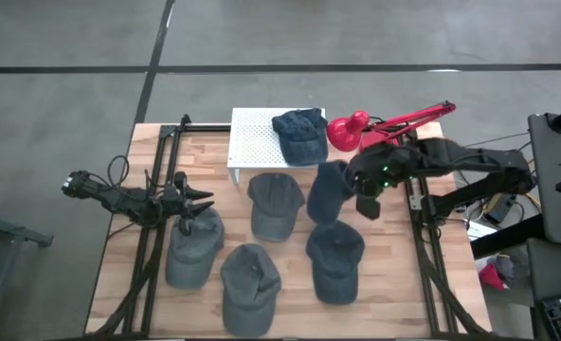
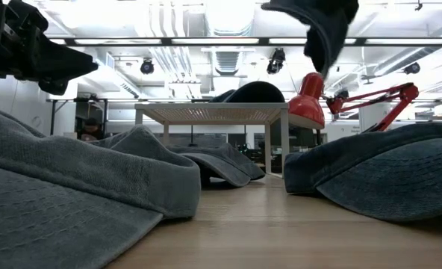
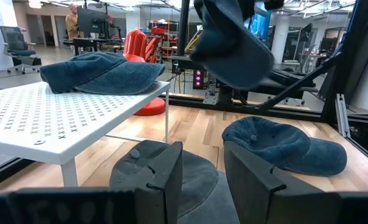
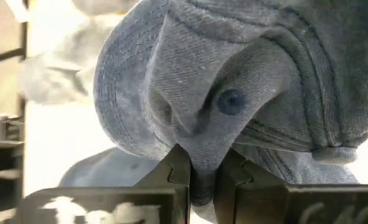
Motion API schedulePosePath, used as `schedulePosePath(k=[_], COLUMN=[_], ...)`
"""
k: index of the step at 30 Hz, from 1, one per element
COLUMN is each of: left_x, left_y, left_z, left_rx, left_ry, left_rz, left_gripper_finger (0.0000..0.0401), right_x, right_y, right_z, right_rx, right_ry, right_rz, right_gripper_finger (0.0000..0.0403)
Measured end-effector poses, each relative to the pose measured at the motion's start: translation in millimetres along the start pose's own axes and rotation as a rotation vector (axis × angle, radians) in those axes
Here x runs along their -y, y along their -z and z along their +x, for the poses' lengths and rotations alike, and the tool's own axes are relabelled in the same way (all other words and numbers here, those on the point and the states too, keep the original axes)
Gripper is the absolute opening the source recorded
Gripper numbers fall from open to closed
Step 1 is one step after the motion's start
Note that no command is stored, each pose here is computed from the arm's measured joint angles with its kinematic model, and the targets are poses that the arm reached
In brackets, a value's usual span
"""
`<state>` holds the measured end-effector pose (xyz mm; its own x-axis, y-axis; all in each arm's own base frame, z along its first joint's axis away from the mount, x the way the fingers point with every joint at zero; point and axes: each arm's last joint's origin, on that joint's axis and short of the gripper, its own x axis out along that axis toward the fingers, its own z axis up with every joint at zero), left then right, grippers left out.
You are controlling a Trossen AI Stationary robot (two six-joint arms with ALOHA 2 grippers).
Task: Pick & Place hat
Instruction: Stack the right dark blue cap on the dark blue cap on the shelf
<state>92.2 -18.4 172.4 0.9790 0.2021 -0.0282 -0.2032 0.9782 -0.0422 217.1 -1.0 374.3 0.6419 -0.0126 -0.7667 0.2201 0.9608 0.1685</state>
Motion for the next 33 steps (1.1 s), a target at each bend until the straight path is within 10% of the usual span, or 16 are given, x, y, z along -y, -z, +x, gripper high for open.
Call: schedulePosePath(k=[19,33], left_x=[0.5,0.5], left_y=[0.8,0.9], left_z=[0.8,0.9], left_rx=[-0.006,-0.007], left_ry=[0.002,0.001], left_rz=[-0.023,-0.039], left_gripper_finger=[0.0122,0.0122], right_x=[63.4,114.5], right_y=[-76.1,-140.0], right_z=[-23.2,10.8], right_rx=[-0.014,-0.187], right_ry=[0.310,0.261], right_rz=[-0.179,-0.263], right_gripper_finger=[0.0028,0.0028])
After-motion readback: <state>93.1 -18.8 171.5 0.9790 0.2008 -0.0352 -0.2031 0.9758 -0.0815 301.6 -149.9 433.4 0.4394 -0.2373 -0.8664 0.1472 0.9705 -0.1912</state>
